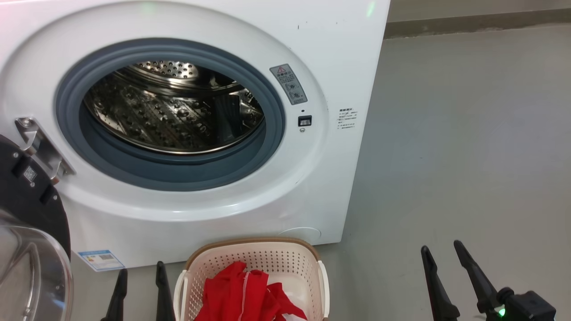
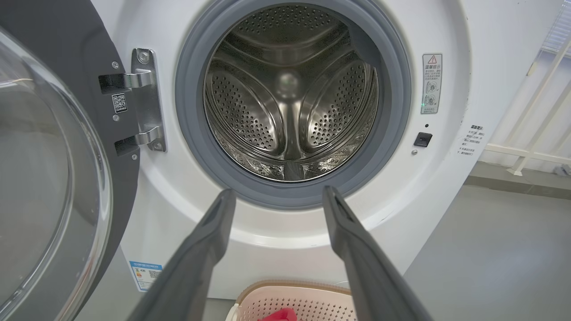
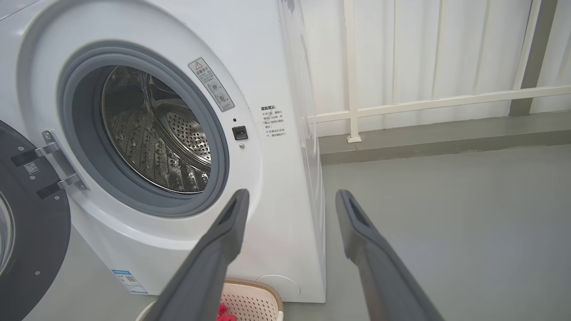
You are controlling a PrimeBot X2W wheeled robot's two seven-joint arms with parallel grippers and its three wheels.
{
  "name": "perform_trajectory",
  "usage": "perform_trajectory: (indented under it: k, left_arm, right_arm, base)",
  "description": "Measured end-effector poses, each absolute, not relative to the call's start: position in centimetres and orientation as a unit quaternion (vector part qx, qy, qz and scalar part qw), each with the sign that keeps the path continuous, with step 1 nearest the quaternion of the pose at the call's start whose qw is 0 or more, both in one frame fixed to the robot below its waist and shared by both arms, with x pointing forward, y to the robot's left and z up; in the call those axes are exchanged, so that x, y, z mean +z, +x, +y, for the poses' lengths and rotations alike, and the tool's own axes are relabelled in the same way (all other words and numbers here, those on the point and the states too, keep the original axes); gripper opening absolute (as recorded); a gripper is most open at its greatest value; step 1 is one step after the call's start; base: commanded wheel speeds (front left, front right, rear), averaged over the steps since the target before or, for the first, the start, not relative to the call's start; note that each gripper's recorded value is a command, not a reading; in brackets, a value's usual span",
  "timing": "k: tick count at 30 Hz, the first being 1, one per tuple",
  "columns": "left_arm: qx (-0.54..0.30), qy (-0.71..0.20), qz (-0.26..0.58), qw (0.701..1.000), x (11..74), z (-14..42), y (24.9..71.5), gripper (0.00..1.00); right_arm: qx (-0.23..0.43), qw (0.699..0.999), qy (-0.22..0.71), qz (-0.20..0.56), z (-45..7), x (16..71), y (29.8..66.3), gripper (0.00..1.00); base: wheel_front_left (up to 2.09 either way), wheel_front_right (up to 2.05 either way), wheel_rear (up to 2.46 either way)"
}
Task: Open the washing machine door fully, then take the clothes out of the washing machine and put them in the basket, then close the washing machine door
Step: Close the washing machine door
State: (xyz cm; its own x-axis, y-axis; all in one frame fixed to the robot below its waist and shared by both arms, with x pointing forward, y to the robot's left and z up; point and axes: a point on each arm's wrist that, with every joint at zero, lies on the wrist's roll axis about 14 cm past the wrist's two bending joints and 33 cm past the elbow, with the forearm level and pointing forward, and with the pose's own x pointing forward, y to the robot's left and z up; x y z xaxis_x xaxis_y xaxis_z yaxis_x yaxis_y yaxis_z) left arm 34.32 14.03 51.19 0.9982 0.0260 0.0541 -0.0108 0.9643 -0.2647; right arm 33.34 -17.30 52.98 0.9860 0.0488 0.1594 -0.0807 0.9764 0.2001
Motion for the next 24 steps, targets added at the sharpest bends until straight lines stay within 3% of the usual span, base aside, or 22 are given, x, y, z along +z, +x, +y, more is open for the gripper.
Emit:
perform_trajectory:
  k: [24]
  left_arm:
    - [0.021,-0.124,-0.035,0.991,51.4,15.3,34.0,1.0]
  right_arm:
    - [0.018,0.992,0.102,-0.073,-18.2,52.6,32.3,1.0]
  base:
    - [0.0,0.0,0.0]
